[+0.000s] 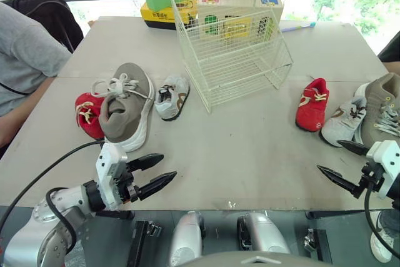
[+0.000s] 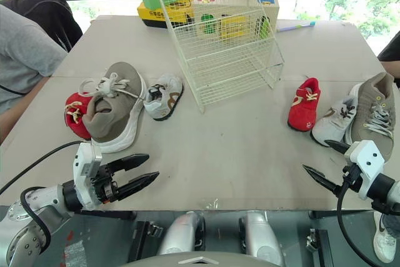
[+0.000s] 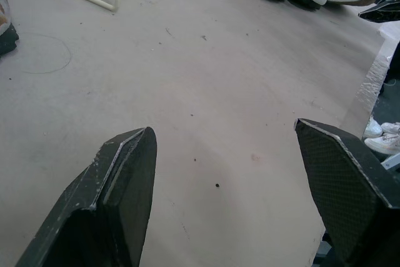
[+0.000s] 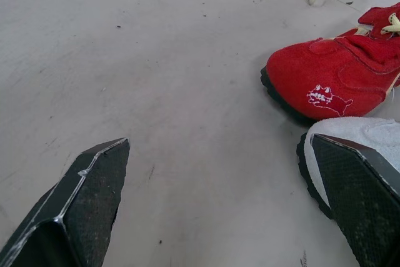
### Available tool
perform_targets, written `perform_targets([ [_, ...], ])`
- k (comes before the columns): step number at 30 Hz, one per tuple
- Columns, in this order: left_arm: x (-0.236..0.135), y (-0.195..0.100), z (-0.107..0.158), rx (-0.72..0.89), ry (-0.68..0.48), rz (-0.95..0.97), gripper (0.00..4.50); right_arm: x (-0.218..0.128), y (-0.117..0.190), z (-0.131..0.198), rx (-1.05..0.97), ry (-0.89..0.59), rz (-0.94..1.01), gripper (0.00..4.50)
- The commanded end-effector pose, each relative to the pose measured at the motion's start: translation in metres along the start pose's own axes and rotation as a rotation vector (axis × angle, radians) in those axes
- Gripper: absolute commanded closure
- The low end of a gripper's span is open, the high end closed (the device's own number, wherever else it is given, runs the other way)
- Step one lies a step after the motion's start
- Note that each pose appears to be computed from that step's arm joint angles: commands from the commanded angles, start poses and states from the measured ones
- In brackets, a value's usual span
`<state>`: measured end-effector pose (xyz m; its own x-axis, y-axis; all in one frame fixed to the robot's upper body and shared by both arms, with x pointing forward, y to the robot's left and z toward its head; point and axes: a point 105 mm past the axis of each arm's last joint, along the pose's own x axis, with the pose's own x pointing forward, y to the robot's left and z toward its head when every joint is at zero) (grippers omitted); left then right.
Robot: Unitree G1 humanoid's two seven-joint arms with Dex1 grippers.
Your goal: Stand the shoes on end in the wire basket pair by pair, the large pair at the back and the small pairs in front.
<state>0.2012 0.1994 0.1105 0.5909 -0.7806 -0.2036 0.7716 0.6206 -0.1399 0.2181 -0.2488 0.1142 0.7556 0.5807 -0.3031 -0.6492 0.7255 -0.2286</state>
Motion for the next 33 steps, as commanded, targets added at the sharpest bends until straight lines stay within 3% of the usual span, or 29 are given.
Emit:
perform_targets([
  [1,0.007,-0.007,0.018,0.035,-0.081,-0.029,0.68,0.006,-0.005,0.023,-0.036,-0.072,-0.008,0.00],
  [4,0.021,-0.021,0.042,-0.003,-0.226,-0.086,0.68,0.035,-0.007,0.060,-0.071,-0.111,0.039,0.00],
  [10,0.028,-0.046,0.059,0.020,-0.301,-0.149,0.68,0.081,-0.027,0.115,-0.187,-0.109,0.151,0.00],
  [12,0.031,-0.053,0.064,0.039,-0.313,-0.149,0.09,0.098,-0.043,0.127,-0.262,-0.078,0.136,0.00],
  [18,0.036,-0.060,0.088,0.112,-0.408,-0.072,0.04,0.153,-0.084,0.170,-0.443,0.009,0.180,0.00],
  [23,0.037,-0.062,0.087,0.135,-0.404,-0.040,0.04,0.175,-0.091,0.176,-0.578,0.098,0.261,0.00],
  [26,0.034,-0.063,0.083,0.121,-0.406,-0.016,0.04,0.190,-0.088,0.165,-0.670,0.226,0.306,0.00],
  [29,0.030,-0.062,0.077,0.116,-0.399,0.012,0.00,0.198,-0.088,0.159,-0.752,0.293,0.303,1.31],
  [33,0.025,-0.062,0.071,0.105,-0.397,0.057,0.00,0.200,-0.084,0.171,-0.773,0.251,0.309,3.15],
])
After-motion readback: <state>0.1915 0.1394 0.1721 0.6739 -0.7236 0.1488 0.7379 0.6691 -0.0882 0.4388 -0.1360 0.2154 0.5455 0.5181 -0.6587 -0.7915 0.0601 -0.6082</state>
